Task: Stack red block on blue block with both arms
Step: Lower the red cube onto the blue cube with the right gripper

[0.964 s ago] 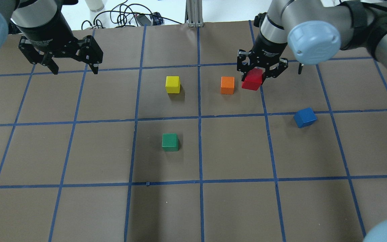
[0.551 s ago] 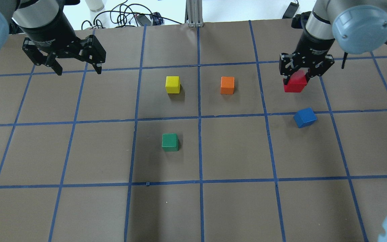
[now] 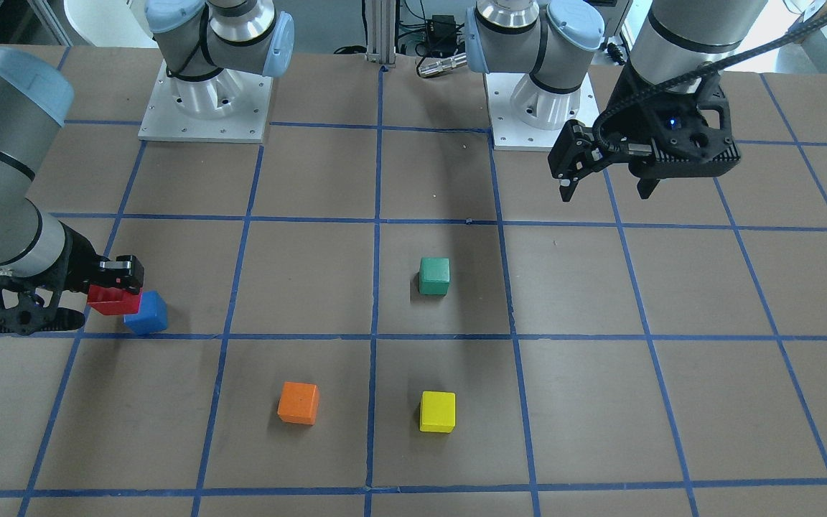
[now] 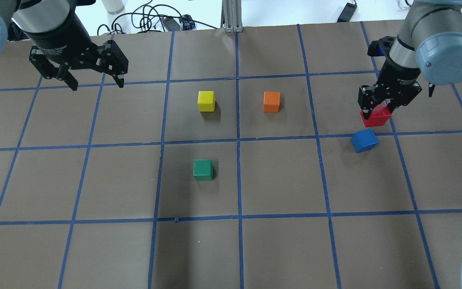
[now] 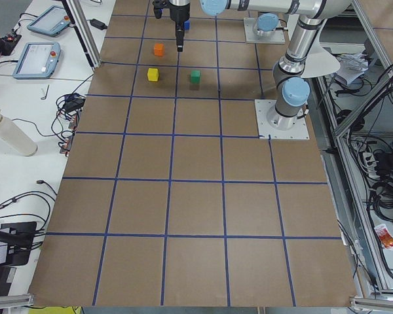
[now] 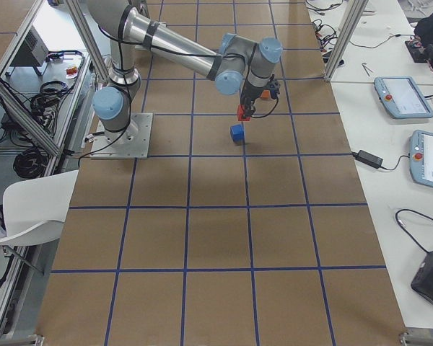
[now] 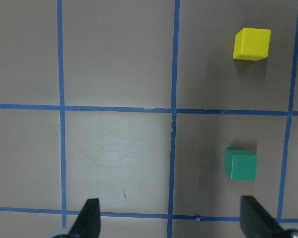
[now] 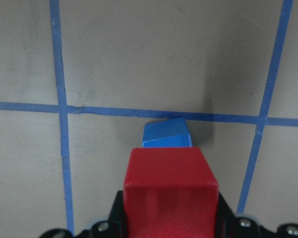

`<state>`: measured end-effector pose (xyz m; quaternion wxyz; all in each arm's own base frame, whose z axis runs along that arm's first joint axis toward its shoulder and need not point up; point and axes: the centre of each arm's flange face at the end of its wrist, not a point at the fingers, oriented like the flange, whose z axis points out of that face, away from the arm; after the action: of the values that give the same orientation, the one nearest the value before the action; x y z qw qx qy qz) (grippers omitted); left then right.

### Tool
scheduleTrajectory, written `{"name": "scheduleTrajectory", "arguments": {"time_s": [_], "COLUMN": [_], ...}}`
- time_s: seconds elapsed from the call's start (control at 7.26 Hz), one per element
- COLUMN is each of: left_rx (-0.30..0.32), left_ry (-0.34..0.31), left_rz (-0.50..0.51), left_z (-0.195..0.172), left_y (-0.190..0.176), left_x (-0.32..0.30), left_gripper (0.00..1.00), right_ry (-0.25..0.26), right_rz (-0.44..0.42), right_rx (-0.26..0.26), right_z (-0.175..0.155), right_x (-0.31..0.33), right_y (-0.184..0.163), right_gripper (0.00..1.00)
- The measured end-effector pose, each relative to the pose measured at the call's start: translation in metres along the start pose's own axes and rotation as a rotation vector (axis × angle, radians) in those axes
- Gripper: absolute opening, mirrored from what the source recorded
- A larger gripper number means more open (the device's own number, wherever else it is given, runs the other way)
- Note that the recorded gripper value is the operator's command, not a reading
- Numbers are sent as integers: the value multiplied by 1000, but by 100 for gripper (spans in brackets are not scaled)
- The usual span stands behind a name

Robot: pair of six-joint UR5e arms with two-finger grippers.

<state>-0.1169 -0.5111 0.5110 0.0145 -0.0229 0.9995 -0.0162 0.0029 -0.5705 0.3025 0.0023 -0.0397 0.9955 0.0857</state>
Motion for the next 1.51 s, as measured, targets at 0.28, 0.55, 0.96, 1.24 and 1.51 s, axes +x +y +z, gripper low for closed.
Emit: {"name": "scheduleTrajectory", "arguments": {"time_s": [0.28, 0.55, 0.96, 1.24, 1.51], "left_rx": [-1, -3, -9, -10, -11], "left_ry": [17, 25, 29, 30, 29], "left_rz": [-18, -24, -25, -22, -21], "left_z": [0, -5, -3, -1, 0], "left_y": [-5, -11, -12, -12, -12], "left_x": [2, 2, 3, 4, 5], "left_gripper": [100, 100, 100, 100, 100], "right_ry": [26, 30, 20, 18, 20], "right_rz": [-42, -49, -34, -31, -30], "right_rx": [46, 54, 55, 61, 75], "right_z": [18, 28, 47, 53, 53], "right_x": [1, 2, 8, 8, 8], "right_y": [1, 3, 10, 13, 13], "right_gripper": [0, 0, 0, 0, 0]}}
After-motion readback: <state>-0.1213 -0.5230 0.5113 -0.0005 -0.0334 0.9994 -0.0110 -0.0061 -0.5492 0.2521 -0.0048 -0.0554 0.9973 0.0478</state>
